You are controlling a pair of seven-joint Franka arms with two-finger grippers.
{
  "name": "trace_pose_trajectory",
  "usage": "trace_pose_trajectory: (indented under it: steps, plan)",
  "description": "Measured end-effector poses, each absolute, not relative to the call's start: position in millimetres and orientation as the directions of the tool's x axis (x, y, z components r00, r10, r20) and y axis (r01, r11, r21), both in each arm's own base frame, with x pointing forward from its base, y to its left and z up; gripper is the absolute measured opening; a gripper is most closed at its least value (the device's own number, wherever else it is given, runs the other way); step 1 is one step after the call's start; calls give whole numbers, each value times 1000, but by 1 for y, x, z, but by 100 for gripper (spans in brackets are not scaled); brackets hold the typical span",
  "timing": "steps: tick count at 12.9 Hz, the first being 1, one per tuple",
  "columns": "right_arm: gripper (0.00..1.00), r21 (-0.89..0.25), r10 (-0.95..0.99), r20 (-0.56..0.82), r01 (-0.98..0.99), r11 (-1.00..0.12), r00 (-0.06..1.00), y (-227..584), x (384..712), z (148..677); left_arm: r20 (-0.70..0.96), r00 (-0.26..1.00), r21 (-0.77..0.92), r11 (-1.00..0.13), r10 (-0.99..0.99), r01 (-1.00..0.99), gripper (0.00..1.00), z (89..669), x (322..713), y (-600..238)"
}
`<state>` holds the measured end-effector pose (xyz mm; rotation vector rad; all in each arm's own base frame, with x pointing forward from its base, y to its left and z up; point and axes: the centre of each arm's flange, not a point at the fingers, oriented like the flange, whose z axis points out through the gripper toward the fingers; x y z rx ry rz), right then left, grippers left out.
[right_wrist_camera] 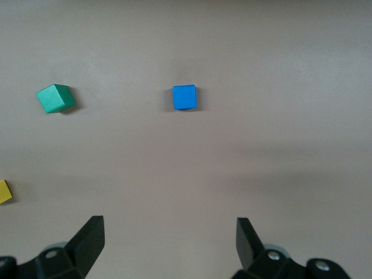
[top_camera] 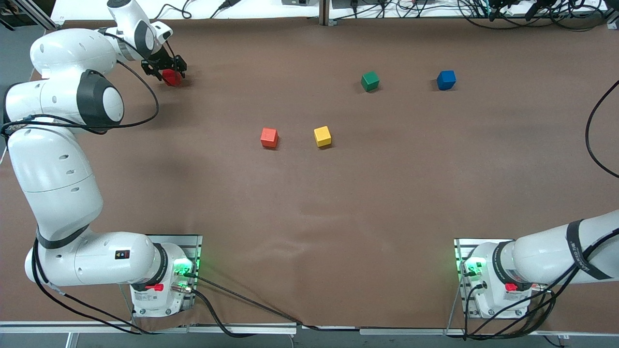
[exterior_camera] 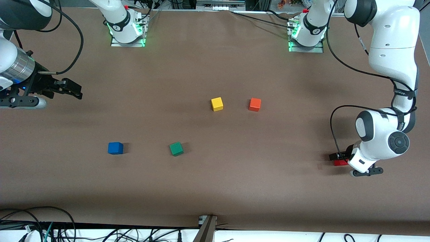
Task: Pass red block to right arm, stack on blue
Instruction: 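Lower the left gripper over the red cube and close on it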
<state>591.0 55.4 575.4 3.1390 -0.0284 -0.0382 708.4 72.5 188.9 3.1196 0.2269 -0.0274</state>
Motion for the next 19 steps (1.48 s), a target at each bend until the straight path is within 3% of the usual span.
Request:
trace_pose_trajectory:
  steps: [11, 15, 19]
  plan:
    - [100, 3, -18, -20, -18, -1000, 1000, 55, 592, 576, 11, 994, 12, -994, 109, 109, 100, 199, 716, 75]
    - [100, 2, -18, -16, -18, -1000, 1000, 55, 592, 576, 11, 996, 11, -996, 85, 84, 56, 200, 716, 75]
    - [100, 2, -18, -16, -18, -1000, 1000, 55, 593, 575, 16, 1000, 9, -1000, 21, 21, 56, 201, 717, 77]
